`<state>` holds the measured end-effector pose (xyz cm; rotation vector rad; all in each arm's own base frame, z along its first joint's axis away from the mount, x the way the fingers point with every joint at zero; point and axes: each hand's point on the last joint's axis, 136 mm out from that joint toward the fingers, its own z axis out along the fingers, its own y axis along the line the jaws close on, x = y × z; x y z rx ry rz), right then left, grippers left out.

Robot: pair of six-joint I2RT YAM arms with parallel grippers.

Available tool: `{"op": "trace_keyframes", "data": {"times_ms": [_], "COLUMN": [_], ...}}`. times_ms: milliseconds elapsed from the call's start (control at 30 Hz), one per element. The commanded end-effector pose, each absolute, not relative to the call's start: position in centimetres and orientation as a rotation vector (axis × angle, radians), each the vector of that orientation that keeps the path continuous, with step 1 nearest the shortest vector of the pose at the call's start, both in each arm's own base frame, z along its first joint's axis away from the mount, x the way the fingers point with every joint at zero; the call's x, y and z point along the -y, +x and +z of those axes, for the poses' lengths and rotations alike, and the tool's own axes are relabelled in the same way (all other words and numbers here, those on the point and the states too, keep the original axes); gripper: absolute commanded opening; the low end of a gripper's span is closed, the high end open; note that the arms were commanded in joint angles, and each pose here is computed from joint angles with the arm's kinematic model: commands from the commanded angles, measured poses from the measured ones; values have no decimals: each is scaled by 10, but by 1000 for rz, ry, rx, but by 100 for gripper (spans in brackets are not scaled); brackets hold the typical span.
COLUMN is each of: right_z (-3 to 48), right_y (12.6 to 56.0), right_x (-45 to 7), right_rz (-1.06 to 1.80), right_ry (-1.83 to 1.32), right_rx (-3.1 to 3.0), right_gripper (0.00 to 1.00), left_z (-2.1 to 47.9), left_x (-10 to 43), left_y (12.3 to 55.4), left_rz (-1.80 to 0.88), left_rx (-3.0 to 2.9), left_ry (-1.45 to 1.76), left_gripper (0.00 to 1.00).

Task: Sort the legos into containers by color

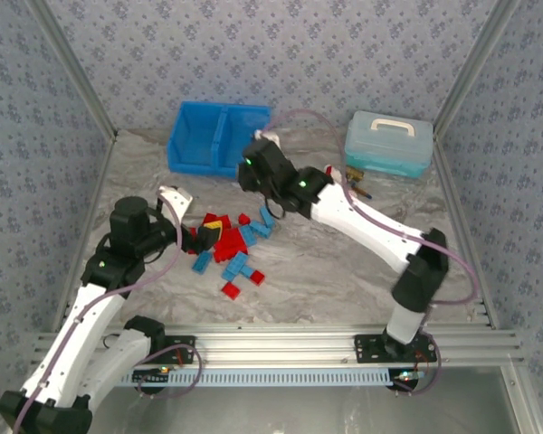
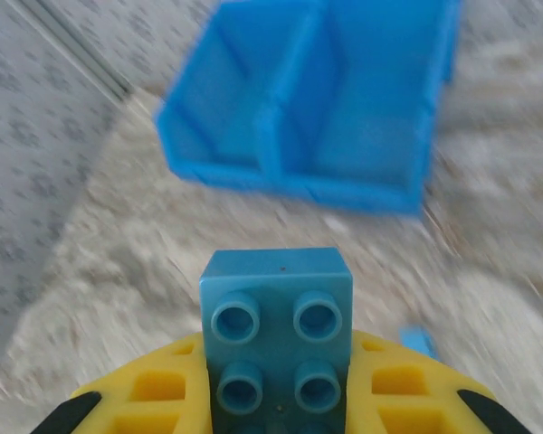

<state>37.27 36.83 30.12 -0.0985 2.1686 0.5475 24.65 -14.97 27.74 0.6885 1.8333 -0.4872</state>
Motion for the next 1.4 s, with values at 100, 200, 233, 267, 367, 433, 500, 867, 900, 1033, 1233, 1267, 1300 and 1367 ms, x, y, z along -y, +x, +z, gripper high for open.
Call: {"op": "trace_keyframes", "data": {"times_ms": [100,200,233,267,367,433,500,867,900,1033,1233,1267,1300,1367], "right_z": [264,247,240,232,207,192,178,157,164,199,299,314,330,363], "right_y": [445,475,484,496,522,539,553,581,581,577,540,528,515,486], "right_x": [-416,-421,-421,-420,-420,-426,-432,-421,-421,-420,-409,-403,-397,-385], "right_rz": [447,397,396,401,466,529,591,646,658,695,775,769,762,746], "right_ry": [-209,-193,-181,-164,-124,-117,-114,-11,-11,-11,-57,-74,-99,-163], "right_rx": [-2192,-2204,-2206,-2204,-2210,-2192,-2190,-2177,-2166,-2121,-2061,-2071,-2071,-2054], "right_gripper": [24,24,24,24,26,28,29,50,52,55,59,61,63,67], "left_z": [284,285,286,286,285,283,282,276,275,272,249,244,236,224], "left_x": [126,121,121,119,115,113,111,112,111,108,81,77,73,69], "left_y": [251,250,250,250,253,255,258,267,268,274,298,302,305,309], "left_rz": [-347,-330,-329,-328,-330,-338,-351,-405,-403,-399,-318,-319,-317,-305], "left_rx": [-1810,-1809,-1808,-1810,-1822,-1831,-1842,-1883,-1884,-1906,-2068,-2110,-2166,-2258], "left_ry": [595,578,575,565,531,509,485,457,454,429,158,88,14,-88], "left_gripper": [99,99,99,99,99,99,99,99,99,99,99,99,99,99]}}
